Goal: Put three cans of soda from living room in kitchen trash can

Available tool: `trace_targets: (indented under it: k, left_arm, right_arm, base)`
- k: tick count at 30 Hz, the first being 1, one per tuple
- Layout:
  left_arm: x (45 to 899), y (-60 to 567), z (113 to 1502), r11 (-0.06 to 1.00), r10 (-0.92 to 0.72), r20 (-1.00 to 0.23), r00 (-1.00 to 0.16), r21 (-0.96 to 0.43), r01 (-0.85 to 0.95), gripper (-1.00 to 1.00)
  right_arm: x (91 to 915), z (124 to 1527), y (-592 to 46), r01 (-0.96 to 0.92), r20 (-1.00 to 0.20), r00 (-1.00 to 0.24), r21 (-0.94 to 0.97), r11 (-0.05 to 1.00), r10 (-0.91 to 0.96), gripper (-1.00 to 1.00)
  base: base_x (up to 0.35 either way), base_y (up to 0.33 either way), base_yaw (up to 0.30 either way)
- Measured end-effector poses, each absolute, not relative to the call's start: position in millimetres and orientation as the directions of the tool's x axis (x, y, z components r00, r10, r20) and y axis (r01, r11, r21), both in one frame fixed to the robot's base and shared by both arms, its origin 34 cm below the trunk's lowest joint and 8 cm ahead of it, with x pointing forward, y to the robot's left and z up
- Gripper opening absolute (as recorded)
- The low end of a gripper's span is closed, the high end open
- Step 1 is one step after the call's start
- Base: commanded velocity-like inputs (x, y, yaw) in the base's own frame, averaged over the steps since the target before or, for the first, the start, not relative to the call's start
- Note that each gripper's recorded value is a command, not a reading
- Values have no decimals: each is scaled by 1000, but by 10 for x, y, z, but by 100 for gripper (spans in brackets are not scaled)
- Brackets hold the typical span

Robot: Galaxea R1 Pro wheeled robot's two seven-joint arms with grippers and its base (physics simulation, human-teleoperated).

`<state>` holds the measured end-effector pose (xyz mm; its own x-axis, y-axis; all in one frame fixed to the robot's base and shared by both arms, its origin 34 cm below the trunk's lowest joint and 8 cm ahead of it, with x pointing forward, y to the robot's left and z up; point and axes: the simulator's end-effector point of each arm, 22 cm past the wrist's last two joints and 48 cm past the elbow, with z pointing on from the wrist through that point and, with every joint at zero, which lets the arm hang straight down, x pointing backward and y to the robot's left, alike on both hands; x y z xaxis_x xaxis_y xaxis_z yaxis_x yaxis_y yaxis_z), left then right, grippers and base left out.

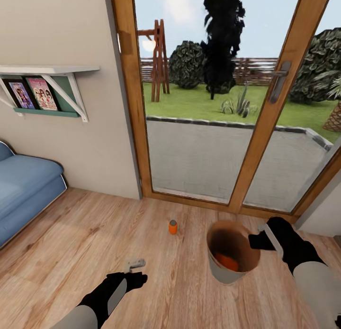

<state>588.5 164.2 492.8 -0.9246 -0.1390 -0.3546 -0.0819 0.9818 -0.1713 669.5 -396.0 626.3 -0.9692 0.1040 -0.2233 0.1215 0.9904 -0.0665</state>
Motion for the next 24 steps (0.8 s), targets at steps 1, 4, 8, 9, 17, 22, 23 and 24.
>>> trace_targets:
  k: [1,4,8,9,17,22,23,24]
  left_arm:
    - [5880,1667,4921,983,-138,-353,-925,-160,-86,100]
    - [5869,1692,4915,985,-137,-350,-926,-149,-90,100]
    - [5733,1703,4864,987,-125,-291,-949,-134,-89,100]
    - [5710,1705,4856,987,-123,-281,-952,-132,-88,100]
    - [5621,1703,4830,989,-114,-242,-963,-124,-86,100]
    - [5620,1696,4833,988,-114,-240,-964,-127,-86,100]
    - [5621,1696,4833,988,-115,-240,-964,-127,-86,100]
    - [5621,1696,4833,988,-116,-240,-964,-127,-87,100]
  right_arm:
    - [6751,6299,-3976,131,-224,-968,-58,990,115,-100]
    - [7012,6540,-4030,135,-276,-955,-65,989,113,-100]
    - [7235,6714,-4104,165,-275,-950,-50,985,145,-100]
    - [7249,6722,-4117,170,-268,-952,-50,984,151,-100]
    - [7262,6777,-4165,229,-141,-965,-32,973,222,-100]
    - [7179,6745,-4166,230,-96,-970,-45,972,225,-100]
    - [7167,6742,-4176,223,-91,-972,-55,973,218,-100]
    - [7157,6738,-4190,217,-88,-974,-66,974,211,-100]
  base:
    - [0,0,0]
    - [0,0,0]
    - [0,0,0]
    - [0,0,0]
    - [0,0,0]
    - [0,0,0]
    - [0,0,0]
    - [0,0,0]
